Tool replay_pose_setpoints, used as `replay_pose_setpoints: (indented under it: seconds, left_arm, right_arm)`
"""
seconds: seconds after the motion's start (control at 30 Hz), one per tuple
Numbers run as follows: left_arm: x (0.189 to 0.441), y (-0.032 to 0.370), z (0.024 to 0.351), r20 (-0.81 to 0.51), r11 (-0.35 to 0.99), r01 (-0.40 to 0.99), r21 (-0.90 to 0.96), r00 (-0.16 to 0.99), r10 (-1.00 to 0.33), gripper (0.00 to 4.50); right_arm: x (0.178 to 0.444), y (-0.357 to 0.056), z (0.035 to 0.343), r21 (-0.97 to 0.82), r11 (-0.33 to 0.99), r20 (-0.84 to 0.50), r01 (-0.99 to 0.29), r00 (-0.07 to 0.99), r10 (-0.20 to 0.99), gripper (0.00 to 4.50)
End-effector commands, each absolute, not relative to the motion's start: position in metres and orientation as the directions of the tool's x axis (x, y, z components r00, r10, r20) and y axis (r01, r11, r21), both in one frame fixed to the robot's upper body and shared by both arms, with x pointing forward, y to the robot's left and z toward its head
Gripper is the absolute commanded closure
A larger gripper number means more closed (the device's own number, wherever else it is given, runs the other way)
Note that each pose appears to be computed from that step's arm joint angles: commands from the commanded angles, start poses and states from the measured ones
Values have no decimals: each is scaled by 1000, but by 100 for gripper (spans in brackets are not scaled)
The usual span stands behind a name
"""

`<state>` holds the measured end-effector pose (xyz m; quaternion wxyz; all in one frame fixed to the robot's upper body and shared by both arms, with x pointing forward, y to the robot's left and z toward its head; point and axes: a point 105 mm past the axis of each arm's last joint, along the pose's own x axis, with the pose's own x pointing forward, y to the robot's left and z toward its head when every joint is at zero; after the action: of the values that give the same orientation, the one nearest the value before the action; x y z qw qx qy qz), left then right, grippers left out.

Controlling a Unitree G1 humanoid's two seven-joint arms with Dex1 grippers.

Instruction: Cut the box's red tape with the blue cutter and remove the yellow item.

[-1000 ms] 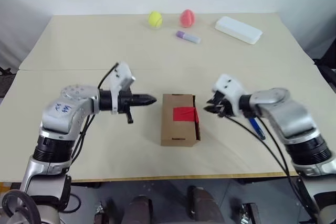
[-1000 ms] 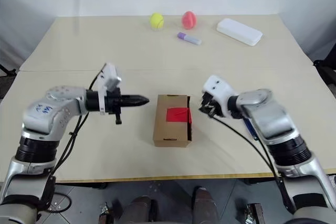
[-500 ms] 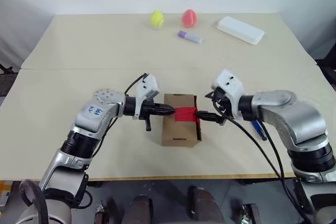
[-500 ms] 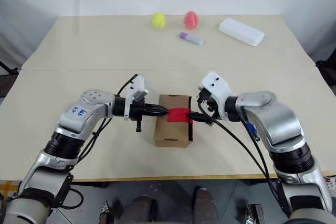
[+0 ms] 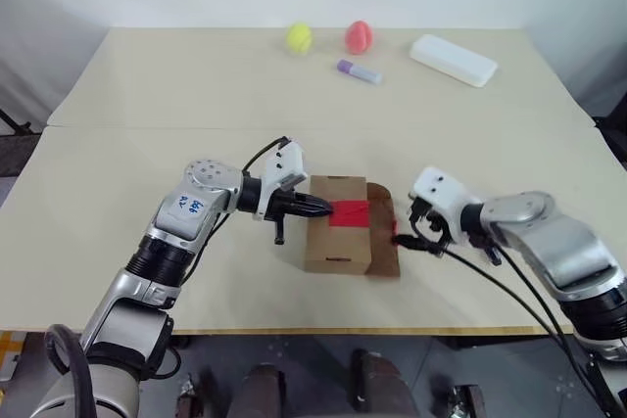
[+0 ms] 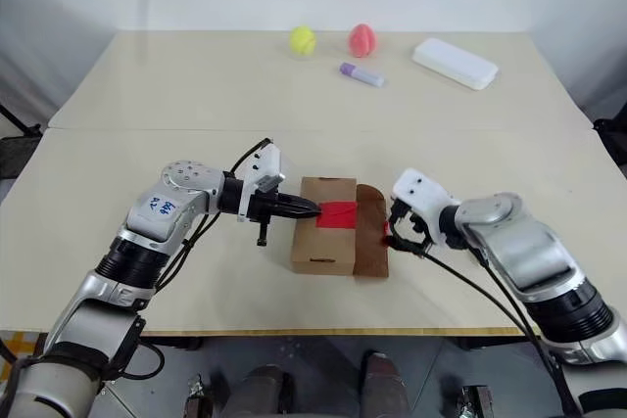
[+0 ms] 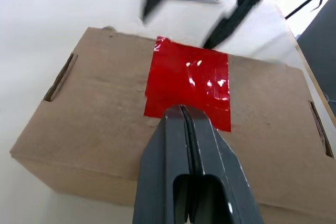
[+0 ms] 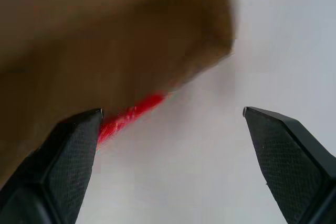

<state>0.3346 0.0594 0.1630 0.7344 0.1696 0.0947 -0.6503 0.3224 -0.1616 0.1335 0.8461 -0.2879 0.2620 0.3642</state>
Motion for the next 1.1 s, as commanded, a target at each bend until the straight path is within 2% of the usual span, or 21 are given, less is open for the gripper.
replay_pose_setpoints:
  seconds: [0.03, 0.2, 0.37, 0.53, 0.63, 0.77, 0.93, 1.1]
  left_arm:
    - [332, 61, 156, -382, 94, 989, 118, 133, -915, 450]
    - [333, 63, 155, -376, 112, 987, 119, 149, -915, 450]
    - [333, 65, 155, -374, 129, 984, 120, 165, -913, 450]
    - [335, 68, 154, -378, 137, 983, 123, 174, -909, 450]
    - [335, 68, 153, -381, 137, 983, 124, 175, -908, 450]
    - [334, 68, 153, -384, 137, 983, 125, 175, -907, 450]
    - [336, 66, 154, -389, 142, 981, 132, 183, -903, 450]
    - [335, 65, 156, -390, 142, 981, 134, 184, -902, 450]
  right_arm:
    - [320, -169, 130, -351, 516, -681, -781, 591, 432, 3]
    - [315, -181, 125, -372, 481, -710, -794, 577, 403, 3]
    - [313, -189, 137, -322, 541, -683, -777, 586, 436, 3]
    - [320, -189, 164, -118, 690, -570, -714, 618, 542, 3]
    - [319, -183, 162, 97, 729, -559, -678, 569, 603, 3]
    - [316, -173, 160, 243, 719, -546, -651, 521, 656, 3]
    - [309, -145, 150, 532, 593, -452, -605, 389, 803, 3]
    - [309, -131, 137, 613, 554, -430, -563, 350, 832, 3]
